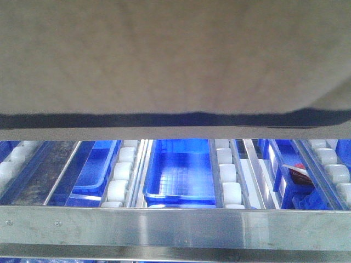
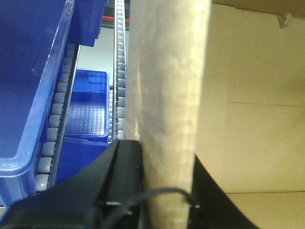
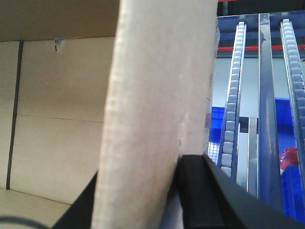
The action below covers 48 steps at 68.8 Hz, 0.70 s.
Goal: Grab box from left shelf to table start
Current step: 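Lift the box with both grippers and pull it off the roller shelf, then hold the box with both grippers while the base turns away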
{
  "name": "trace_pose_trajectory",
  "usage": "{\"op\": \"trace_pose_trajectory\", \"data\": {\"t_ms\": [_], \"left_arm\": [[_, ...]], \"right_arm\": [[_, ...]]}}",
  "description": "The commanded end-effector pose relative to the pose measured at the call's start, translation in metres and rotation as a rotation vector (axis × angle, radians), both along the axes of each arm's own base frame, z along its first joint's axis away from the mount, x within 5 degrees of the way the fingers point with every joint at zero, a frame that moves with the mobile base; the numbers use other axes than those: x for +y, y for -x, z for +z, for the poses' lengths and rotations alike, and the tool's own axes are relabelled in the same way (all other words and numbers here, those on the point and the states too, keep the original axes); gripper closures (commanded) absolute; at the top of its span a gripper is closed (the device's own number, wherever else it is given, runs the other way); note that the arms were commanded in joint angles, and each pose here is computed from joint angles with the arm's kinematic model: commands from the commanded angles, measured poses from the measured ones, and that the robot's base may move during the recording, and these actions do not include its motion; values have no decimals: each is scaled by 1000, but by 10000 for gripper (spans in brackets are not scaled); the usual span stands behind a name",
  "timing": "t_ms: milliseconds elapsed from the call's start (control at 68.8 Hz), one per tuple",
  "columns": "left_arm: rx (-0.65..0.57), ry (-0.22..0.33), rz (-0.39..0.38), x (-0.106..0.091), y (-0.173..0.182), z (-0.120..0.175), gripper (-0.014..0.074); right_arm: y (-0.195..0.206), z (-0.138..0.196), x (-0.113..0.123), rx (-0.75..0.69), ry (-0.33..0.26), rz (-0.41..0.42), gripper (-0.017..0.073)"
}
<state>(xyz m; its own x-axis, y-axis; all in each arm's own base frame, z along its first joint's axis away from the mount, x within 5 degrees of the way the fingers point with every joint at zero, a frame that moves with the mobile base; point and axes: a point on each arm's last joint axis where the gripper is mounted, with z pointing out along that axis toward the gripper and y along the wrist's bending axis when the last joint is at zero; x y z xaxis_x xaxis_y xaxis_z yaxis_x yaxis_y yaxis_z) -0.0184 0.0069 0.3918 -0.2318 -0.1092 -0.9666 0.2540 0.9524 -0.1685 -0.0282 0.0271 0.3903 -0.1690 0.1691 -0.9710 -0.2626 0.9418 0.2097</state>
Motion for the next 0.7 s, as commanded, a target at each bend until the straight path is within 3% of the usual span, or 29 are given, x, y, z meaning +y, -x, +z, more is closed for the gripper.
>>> {"op": "trace_pose_trajectory", "data": {"t_ms": [0, 683], "left_arm": [[-214, 100, -7, 1, 3, 27, 687], [-211, 99, -7, 1, 2, 27, 687]], "right_arm": [[-3, 21, -6, -159, -1, -77, 501], [-3, 21, -6, -159, -1, -77, 501]]}}
